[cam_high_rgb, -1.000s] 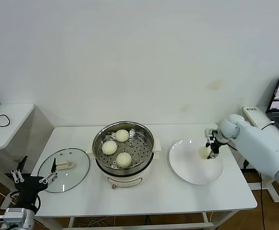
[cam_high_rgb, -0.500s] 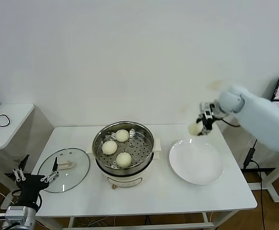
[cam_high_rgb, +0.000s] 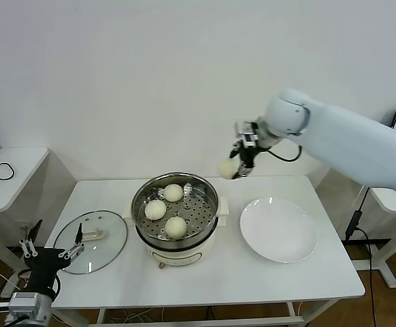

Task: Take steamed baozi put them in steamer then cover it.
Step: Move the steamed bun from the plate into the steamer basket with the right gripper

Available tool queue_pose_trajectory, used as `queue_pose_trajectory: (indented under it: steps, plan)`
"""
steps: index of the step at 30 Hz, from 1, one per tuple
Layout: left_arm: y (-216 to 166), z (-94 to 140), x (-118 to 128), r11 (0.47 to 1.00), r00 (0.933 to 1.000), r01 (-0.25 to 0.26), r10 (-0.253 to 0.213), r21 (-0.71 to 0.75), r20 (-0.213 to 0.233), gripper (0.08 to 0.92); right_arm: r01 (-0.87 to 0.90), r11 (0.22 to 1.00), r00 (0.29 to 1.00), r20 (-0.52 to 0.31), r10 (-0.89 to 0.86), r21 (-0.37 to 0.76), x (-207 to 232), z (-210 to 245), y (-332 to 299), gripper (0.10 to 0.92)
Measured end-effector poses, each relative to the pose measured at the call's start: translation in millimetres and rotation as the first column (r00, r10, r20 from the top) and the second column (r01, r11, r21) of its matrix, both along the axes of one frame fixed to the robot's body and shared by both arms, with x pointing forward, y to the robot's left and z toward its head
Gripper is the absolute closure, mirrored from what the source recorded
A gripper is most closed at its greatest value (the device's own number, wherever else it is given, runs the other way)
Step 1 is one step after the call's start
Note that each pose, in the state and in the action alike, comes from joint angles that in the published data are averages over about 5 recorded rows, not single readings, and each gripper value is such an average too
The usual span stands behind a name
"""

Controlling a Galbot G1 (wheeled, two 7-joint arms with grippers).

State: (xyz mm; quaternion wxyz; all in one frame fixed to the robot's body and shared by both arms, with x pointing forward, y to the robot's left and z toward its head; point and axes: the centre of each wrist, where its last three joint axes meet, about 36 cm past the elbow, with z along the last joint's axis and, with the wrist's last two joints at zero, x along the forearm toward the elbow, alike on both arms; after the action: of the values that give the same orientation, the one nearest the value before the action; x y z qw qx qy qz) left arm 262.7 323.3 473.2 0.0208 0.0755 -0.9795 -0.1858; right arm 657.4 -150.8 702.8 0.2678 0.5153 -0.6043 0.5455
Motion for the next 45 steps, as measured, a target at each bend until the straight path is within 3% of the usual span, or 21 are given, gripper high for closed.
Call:
queue_pose_trajectory:
  steps: [14,35,45]
  plan:
    - [0,3,2,1.000,0.9999,-0.005,0.005,-0.005,0.014,0.177,0.012,0.999,0.996,-0.087,-0.015,-0.031,-9,-65,85,0.379]
    - [-1,2,2,1.000,0.9998,-0.006,0.006,-0.011,0.016,0.177,0.088,0.992,0.991,-0.093,-0.097,-0.095,-11,-126,102,0.378]
    - [0,5,1,1.000,0.9997,-0.011,0.011,-0.008,0.021,0.177,0.112,0.991,0.991,-0.069,-0.117,-0.070,-11,-113,96,0.207]
